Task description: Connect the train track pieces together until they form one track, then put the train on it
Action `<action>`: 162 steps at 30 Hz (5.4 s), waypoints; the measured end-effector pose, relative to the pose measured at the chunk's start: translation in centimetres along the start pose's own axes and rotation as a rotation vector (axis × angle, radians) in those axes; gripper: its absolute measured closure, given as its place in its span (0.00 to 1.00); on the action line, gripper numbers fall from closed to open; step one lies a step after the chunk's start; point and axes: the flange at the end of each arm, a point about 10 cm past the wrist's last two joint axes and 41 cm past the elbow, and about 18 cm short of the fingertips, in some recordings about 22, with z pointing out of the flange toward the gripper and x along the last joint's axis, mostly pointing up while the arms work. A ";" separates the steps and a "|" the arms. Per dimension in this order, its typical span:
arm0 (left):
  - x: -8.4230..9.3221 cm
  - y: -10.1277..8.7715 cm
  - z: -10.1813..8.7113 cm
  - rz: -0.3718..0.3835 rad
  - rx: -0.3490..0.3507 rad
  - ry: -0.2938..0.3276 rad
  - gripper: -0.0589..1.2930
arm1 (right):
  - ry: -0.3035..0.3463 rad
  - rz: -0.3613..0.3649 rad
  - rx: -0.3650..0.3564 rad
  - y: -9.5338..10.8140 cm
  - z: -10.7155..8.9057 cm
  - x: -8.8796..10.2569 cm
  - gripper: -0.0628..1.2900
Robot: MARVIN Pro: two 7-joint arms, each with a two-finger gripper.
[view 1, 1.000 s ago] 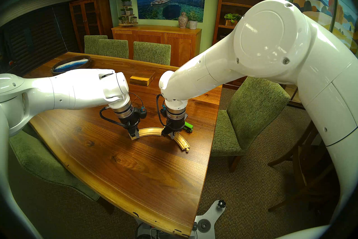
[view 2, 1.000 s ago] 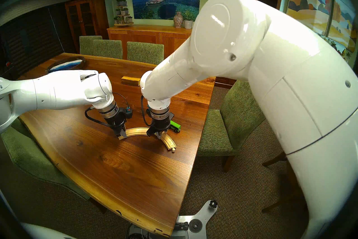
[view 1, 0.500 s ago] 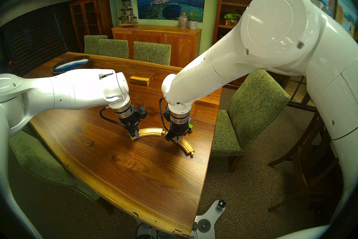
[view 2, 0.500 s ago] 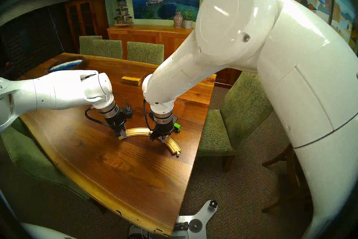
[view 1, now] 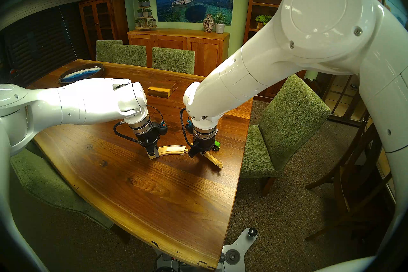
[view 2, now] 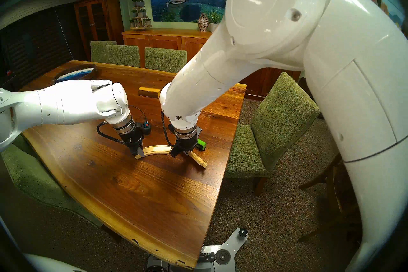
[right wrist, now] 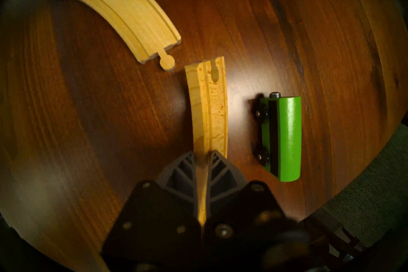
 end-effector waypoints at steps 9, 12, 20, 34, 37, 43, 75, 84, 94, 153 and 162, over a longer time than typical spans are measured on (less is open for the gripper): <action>0.0 0.0 0.0 0.000 0.000 0.000 0.81 | 0.015 -0.021 -0.030 -0.2 -0.3 0.1 0.98; 0.0 0.0 0.0 0.000 0.000 0.000 0.81 | 0.018 -0.030 -0.035 -0.4 -0.3 0.2 0.98; 0.0 0.0 0.0 0.000 0.000 0.000 0.81 | 0.020 -0.052 -0.046 -0.9 -0.2 0.4 0.98; 0.0 0.0 0.0 0.000 0.000 0.000 0.81 | 0.005 -0.084 -0.060 -1.4 -0.2 0.5 0.95; 0.0 0.0 0.0 0.000 0.000 0.000 0.81 | 0.002 -0.087 -0.055 -1.5 -0.1 0.5 0.84; 0.0 0.0 0.0 0.000 0.000 0.000 0.81 | -0.003 -0.090 -0.034 -1.9 0.0 0.3 0.55; 0.0 0.0 0.0 0.000 0.000 0.000 0.81 | 0.017 -0.088 -0.001 -0.7 0.8 -0.2 0.49; 0.0 0.0 0.0 0.000 -0.001 0.000 0.81 | 0.027 -0.087 0.026 0.0 1.1 0.0 0.48; 0.0 0.0 0.0 0.000 0.000 0.000 0.81 | 0.028 -0.081 0.040 0.6 1.8 0.1 0.48; 0.0 0.0 0.0 0.000 -0.001 0.001 0.81 | -0.032 -0.130 0.022 0.0 1.8 -0.2 0.81; 0.0 0.0 0.0 0.000 -0.001 0.000 0.81 | -0.004 -0.143 -0.002 0.4 1.3 0.3 0.81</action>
